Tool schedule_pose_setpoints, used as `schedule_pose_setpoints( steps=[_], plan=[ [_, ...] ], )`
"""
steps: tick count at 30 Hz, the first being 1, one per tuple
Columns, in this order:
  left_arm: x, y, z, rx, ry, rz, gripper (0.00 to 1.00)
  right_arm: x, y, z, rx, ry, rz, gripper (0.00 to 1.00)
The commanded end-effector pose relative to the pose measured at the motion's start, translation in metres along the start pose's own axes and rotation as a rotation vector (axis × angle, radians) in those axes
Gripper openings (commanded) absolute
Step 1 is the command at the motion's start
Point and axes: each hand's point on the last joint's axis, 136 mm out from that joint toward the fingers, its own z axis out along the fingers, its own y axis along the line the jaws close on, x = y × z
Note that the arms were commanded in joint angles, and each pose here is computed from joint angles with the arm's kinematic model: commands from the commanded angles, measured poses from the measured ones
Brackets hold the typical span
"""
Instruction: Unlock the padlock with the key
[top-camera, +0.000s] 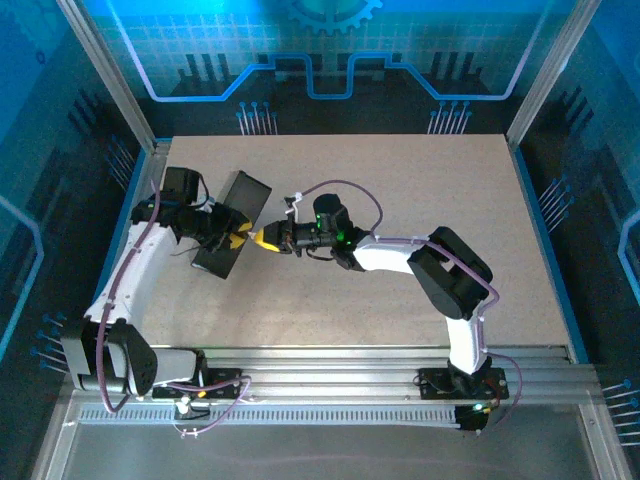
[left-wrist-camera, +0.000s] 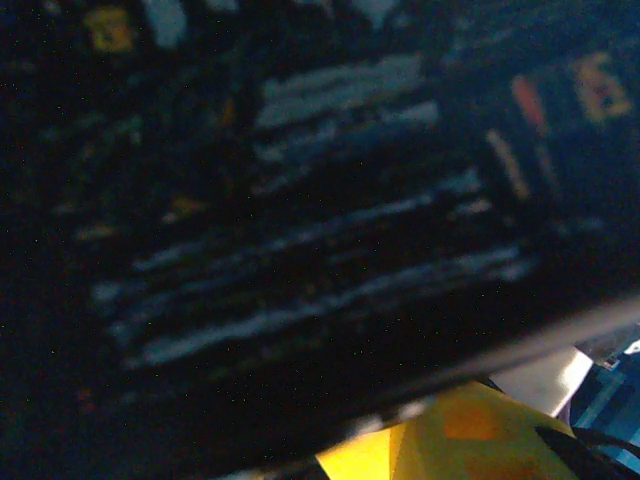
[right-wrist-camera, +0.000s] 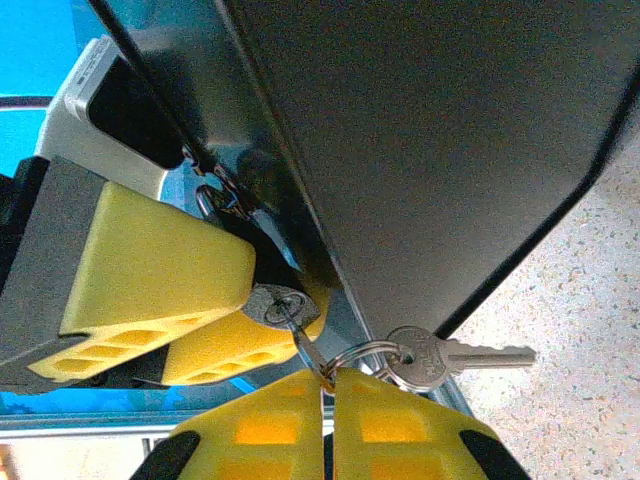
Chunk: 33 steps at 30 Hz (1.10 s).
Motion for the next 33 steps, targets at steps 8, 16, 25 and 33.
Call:
schedule_pose_setpoints(
  steps=[8, 16, 25, 33],
  plan=[
    [0.044, 0.001, 0.010, 0.042, 0.190, 0.017, 0.00, 0.016, 0.059, 0.004, -0.177, -0.032, -0.434, 0.06],
    [0.043, -0.001, 0.011, 0.041, 0.191, 0.027, 0.00, 0.026, 0.062, -0.005, -0.149, 0.004, -0.581, 0.00],
    [0.046, 0.004, 0.016, 0.034, 0.206, 0.023, 0.00, 0.050, 0.081, -0.002, -0.019, 0.103, -0.834, 0.00],
    [0.052, -0.002, 0.016, 0.056, 0.235, 0.056, 0.00, 0.026, 0.096, 0.001, -0.252, 0.137, -0.527, 0.00]
  ],
)
